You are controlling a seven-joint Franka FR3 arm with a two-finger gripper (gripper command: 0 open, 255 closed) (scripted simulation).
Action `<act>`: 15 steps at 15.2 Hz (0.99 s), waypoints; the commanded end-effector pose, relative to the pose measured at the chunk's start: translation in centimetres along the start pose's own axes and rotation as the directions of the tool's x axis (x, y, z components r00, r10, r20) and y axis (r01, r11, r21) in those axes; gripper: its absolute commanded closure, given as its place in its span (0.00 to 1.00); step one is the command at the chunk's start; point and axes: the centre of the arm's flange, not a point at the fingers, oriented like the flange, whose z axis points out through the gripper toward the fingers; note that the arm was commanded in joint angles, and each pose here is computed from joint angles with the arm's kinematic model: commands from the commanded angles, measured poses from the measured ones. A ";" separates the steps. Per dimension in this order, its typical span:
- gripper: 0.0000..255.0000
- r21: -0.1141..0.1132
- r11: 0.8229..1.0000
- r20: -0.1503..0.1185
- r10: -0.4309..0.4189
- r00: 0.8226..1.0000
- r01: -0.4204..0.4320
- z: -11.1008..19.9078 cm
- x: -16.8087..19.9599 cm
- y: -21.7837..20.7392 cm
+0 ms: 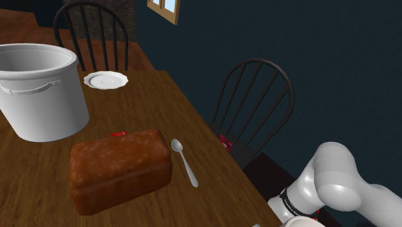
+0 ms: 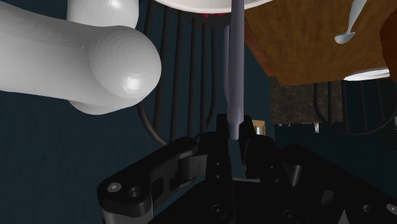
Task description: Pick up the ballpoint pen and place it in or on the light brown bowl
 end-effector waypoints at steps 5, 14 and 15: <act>0.00 0.000 1.000 0.000 0.000 1.000 0.000 0.0 -0.1 0.0; 0.00 0.000 1.000 0.000 0.000 1.000 0.000 -5.0 -0.1 0.0; 0.00 0.000 1.000 0.000 0.000 1.000 0.000 -5.0 -0.1 0.0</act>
